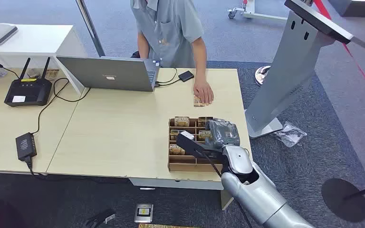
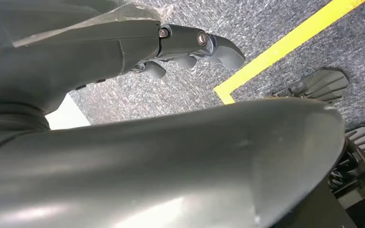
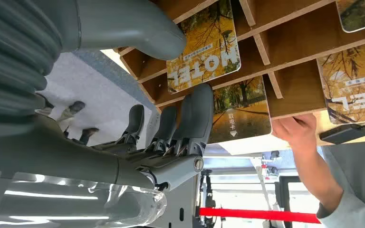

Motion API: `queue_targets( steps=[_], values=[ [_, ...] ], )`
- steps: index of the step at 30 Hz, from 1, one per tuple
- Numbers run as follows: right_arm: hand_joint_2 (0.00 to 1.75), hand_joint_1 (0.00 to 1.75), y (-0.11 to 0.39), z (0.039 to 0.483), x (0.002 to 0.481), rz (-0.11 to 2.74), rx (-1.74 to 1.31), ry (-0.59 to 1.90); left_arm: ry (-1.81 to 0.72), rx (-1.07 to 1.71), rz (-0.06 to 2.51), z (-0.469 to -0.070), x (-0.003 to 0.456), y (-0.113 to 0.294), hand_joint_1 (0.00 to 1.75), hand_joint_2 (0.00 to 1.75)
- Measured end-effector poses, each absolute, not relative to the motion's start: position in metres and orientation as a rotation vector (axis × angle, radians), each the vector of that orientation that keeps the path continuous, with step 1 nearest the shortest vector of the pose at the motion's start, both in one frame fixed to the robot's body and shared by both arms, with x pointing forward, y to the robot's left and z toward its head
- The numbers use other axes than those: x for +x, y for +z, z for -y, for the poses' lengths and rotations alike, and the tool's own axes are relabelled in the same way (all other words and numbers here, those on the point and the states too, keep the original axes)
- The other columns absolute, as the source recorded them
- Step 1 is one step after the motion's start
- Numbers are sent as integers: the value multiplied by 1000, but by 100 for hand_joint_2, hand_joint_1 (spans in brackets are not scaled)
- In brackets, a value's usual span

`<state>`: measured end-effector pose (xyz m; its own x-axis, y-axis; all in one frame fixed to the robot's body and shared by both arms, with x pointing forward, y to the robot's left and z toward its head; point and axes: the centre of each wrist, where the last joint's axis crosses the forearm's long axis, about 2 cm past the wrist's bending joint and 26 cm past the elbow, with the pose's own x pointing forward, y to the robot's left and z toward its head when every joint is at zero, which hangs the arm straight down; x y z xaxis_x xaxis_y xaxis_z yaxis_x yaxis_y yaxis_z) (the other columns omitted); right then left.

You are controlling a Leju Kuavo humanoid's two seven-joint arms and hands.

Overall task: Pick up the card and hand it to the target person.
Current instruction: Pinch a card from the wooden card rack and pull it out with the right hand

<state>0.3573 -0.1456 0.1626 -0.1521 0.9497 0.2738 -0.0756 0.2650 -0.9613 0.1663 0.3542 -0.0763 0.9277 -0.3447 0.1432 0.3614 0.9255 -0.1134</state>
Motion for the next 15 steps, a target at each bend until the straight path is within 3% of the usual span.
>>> queue_targets(
  steps=[15],
  values=[
    [175, 93, 160, 145, 366, 1364, -885, 1143, -368, -128, 116, -351, 167, -77, 0, 0]
  ],
)
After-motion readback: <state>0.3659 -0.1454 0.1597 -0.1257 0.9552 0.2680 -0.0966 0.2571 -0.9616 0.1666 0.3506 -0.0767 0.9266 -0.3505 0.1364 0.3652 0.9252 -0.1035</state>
